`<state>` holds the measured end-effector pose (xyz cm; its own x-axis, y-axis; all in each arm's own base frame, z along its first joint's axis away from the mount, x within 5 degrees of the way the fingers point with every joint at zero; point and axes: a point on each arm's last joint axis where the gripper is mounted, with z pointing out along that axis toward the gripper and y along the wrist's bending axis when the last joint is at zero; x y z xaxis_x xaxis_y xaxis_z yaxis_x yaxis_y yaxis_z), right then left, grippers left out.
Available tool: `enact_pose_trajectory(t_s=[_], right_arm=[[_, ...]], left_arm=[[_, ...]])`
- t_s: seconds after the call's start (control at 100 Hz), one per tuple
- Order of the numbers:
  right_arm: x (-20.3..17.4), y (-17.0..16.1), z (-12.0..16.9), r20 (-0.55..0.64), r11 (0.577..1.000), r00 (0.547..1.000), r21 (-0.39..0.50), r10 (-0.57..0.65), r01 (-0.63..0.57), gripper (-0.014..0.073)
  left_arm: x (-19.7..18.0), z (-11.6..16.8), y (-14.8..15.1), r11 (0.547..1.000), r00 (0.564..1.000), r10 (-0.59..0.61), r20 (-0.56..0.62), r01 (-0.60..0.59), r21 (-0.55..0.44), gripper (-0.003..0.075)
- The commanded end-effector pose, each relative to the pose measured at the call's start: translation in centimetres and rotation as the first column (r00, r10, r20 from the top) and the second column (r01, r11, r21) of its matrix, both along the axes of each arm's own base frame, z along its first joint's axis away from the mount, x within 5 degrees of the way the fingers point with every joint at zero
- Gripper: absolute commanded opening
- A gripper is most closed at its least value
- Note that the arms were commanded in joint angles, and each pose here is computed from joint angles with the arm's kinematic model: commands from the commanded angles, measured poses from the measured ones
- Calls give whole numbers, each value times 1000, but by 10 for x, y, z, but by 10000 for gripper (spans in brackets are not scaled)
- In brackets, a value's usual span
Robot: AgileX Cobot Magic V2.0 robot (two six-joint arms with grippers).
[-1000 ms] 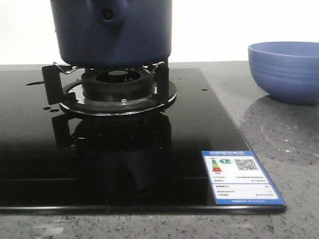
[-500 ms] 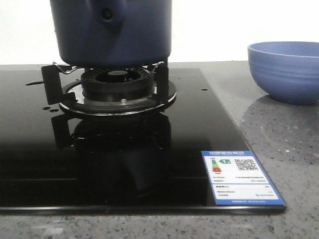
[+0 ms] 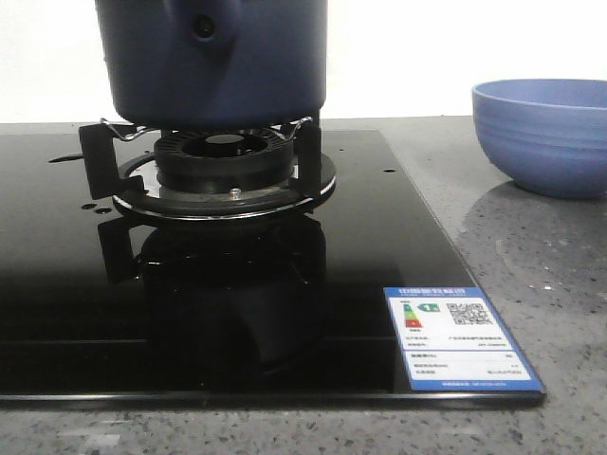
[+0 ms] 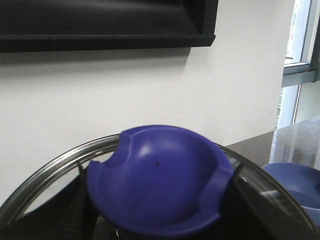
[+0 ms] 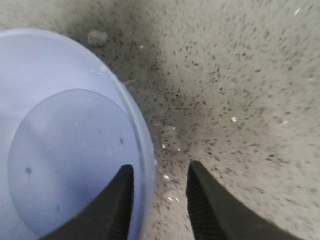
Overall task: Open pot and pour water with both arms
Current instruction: 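Grasp the rim of the light blue bowl with the right gripper and lift, then carry the bowl with the right gripper over the open pot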
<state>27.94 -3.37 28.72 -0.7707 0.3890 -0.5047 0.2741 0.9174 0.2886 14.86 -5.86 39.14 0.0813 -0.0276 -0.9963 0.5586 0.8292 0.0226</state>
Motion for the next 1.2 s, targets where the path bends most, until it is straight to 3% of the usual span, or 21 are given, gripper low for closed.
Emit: enact_pose_trajectory(t_s=[0.0,0.08,0.33,0.51,0.74,0.98,1.19], right_arm=[[7,-2,13,83,1000,996,11,-24,23,226],[9,-2,12,90,999,995,22,-32,30,184],[13,0,9,90,997,995,70,-51,44,-71],[15,4,29,122,998,992,67,15,-23,-69],[18,16,93,211,988,970,65,125,-141,-69],[28,66,165,392,947,870,-5,298,-322,-57],[53,120,194,415,880,784,-102,462,-465,-41]], left_arm=[[-3,14,-1,997,999,-22,24,24,-69,295],[-3,14,-1,997,999,-22,24,24,-69,295],[-3,14,-1,997,999,-22,24,24,-69,295],[-3,14,-1,997,999,-22,24,24,-69,295],[-3,14,-1,997,999,-22,24,24,-69,295],[-3,14,-1,997,999,-22,24,24,-69,295],[-3,14,-1,997,999,-22,24,24,-69,295]])
